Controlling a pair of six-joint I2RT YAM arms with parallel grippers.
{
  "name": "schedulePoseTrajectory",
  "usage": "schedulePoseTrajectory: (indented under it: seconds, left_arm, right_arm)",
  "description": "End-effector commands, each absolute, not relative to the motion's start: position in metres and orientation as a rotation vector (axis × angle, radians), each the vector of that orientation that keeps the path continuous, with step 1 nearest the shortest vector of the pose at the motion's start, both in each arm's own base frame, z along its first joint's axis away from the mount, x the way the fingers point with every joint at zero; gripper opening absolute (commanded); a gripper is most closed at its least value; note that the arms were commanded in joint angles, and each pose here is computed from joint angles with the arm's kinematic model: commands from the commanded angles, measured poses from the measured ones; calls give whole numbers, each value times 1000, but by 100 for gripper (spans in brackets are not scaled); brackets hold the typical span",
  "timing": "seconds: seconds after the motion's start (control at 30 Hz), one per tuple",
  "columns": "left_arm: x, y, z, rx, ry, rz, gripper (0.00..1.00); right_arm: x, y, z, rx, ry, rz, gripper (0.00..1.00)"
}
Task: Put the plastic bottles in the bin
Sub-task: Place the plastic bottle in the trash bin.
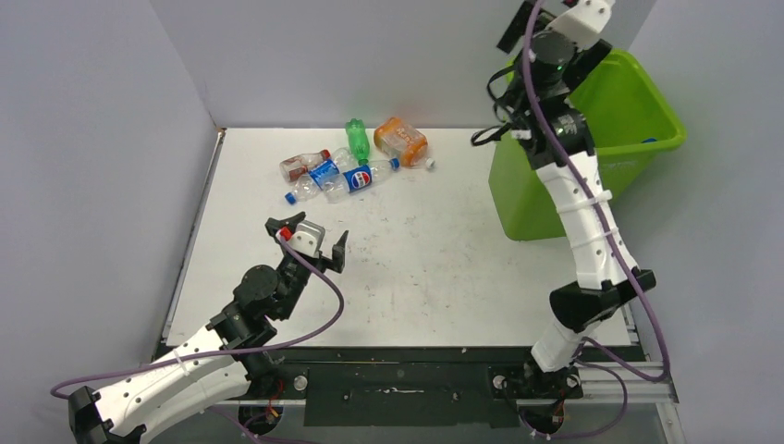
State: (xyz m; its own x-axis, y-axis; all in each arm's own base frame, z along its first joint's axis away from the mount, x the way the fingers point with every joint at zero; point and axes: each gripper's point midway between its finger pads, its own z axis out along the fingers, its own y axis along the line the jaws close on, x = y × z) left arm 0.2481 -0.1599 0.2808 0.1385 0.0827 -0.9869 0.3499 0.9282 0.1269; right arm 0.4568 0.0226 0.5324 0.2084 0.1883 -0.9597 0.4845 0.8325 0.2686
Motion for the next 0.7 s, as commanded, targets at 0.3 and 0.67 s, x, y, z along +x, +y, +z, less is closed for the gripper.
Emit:
schedulePoseTrajectory:
  seconds: [0.3, 0.67]
  left_arm:
    - [253, -147, 299, 275, 1411, -149, 96]
    - [260, -150, 294, 268, 1494, -147, 96]
  right_arm:
    - [273, 232, 531, 50, 1335, 466, 100]
    - [230, 257, 314, -96, 1620, 646, 100]
